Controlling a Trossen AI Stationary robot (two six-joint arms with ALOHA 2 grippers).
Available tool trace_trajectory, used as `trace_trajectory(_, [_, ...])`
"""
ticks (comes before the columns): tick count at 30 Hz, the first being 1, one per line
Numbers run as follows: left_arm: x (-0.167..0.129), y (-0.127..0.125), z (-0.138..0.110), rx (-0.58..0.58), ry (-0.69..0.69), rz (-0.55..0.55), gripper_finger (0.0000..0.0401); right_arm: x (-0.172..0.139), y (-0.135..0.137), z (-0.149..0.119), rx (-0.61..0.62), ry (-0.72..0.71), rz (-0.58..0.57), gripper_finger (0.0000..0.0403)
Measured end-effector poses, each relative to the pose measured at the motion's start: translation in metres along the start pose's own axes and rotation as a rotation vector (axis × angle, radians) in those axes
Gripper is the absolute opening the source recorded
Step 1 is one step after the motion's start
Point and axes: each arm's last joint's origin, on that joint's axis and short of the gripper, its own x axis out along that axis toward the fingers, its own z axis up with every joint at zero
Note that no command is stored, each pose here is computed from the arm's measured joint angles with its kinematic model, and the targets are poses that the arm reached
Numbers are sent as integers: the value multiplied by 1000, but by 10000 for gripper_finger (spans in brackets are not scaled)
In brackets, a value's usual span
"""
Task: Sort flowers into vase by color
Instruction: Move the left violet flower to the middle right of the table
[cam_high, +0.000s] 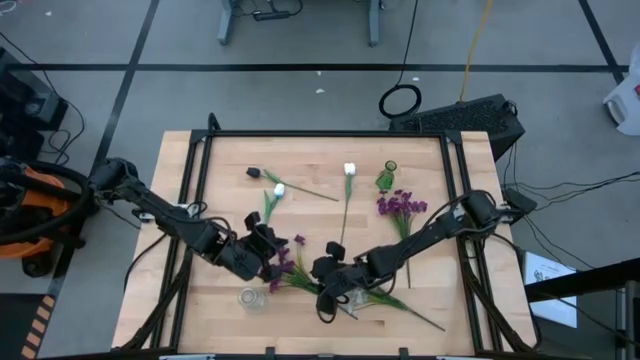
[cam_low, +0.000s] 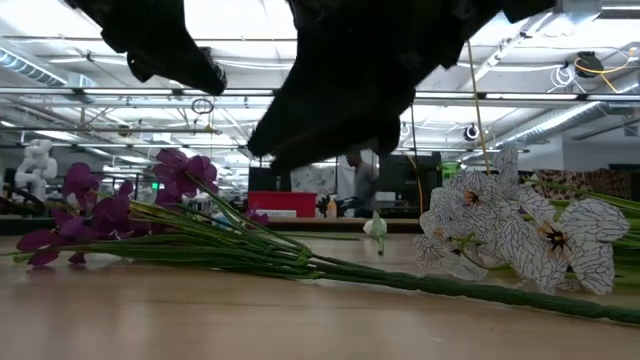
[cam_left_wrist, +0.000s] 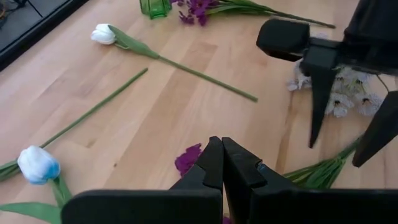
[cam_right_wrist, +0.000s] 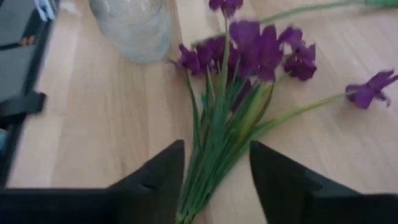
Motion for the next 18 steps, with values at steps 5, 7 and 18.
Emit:
trace_trajectory(5, [-3, -4, -3, -3, -2, -12, 2, 6, -3, -2, 2, 1, -9, 238])
trace_trajectory(7, [-5, -6, -4, 0, -6, -18, 2, 7, -4, -4, -5, 13, -18, 252])
trace_trajectory(18, [-9, -9, -5, -14, -30, -12, 2, 28, -4, -15, -24, -14, 3, 248])
